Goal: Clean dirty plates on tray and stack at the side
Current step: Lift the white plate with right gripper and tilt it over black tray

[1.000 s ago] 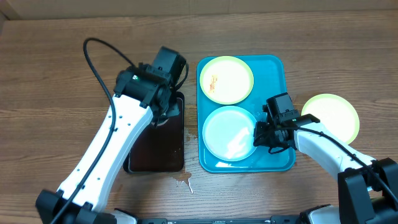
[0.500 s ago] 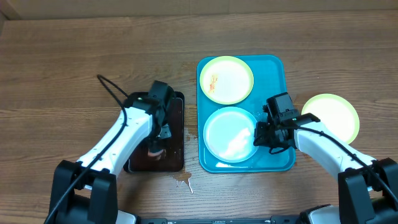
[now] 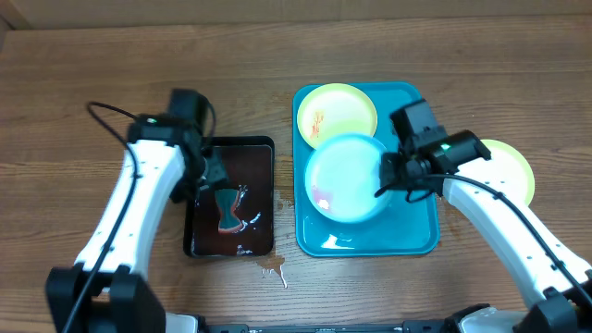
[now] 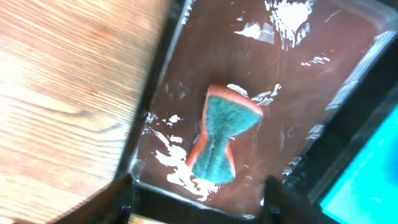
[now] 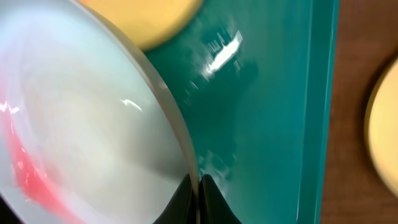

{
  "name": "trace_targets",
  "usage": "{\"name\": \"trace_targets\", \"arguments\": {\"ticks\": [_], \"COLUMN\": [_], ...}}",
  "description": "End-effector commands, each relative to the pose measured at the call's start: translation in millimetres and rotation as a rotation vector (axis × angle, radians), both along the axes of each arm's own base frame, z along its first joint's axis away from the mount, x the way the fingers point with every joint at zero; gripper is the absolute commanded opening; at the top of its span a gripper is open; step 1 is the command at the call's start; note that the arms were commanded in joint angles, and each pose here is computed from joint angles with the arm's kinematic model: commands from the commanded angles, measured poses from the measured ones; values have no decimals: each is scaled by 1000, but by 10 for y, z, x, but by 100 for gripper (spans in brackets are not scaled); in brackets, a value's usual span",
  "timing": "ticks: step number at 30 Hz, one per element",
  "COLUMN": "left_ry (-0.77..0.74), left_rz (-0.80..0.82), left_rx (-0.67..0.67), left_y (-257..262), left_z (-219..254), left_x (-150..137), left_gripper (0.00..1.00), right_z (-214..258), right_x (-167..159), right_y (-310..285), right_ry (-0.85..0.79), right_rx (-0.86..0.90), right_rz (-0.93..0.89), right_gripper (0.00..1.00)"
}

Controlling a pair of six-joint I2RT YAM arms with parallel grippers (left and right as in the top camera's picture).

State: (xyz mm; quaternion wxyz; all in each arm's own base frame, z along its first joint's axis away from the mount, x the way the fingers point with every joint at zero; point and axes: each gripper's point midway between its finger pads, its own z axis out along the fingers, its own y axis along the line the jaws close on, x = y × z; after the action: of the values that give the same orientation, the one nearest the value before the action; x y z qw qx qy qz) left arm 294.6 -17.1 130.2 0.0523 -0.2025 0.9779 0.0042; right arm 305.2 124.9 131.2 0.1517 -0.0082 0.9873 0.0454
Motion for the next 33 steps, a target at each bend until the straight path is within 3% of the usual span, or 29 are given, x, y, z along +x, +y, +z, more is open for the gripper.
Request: {"name": "trace_targets", "arguments": {"ticks": [1,3,8,12,20,33], "left_ry": [-211,-284,-442,-539,-548,-492], "left_rz": [5,34,79,53,44,45], "left_rx": [-15,-14,-3,10,21,19], "left_y": [115,209,362,362,365,365], "left_z": [755,1076,1773,2092,2149,2039], "left_x": [158,150,-1,-150,-308,-298], "left_gripper": [85,100,100,100,100,100], "right_z": [550,754,1068,937,388,1055], "right_x": [191,252,330,261,141,-161], "right_y": [225,393,905,1477,1880,1939], "right_ry": [-194,-279,-479,-530,-513,-867], "right_rx": [-41,-54,-88,-76,-223,-465], "right_rz": [78,109,176,272,359,267], "right_gripper": [4,4,4,4,4,4]}}
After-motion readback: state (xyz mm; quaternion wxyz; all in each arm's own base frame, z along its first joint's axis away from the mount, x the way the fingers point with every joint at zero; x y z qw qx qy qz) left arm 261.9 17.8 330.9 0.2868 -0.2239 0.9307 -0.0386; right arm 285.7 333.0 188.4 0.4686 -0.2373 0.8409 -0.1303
